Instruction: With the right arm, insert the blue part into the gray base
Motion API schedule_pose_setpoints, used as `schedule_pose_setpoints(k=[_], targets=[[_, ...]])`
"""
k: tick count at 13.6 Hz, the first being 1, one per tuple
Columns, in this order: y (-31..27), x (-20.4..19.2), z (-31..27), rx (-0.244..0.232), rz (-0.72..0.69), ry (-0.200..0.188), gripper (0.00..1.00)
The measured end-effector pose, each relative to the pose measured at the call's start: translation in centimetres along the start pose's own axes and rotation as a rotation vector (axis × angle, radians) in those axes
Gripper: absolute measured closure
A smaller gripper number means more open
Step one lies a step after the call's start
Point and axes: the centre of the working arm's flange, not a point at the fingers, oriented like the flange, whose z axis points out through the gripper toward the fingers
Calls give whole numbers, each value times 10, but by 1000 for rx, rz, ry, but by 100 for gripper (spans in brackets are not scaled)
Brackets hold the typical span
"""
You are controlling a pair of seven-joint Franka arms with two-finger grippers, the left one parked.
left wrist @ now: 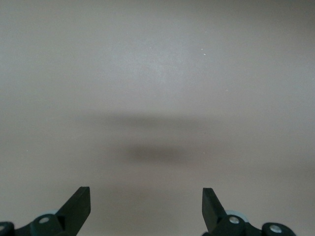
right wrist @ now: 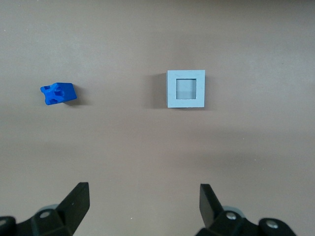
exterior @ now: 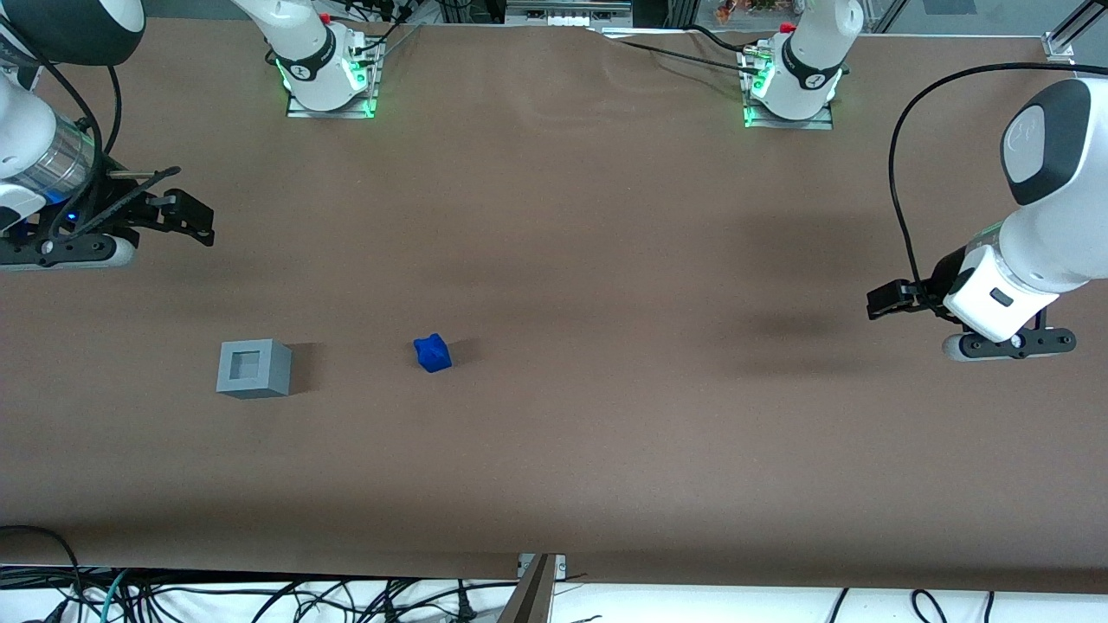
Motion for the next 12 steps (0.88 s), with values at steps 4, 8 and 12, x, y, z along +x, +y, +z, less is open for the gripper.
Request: schedule_pose_setpoints(k=[4,8,12], targets=[[0,0,0,0,-3,0,1],[-3,0,0,0,-18,0,1],[-31,3,12,8,-74,-19,1]])
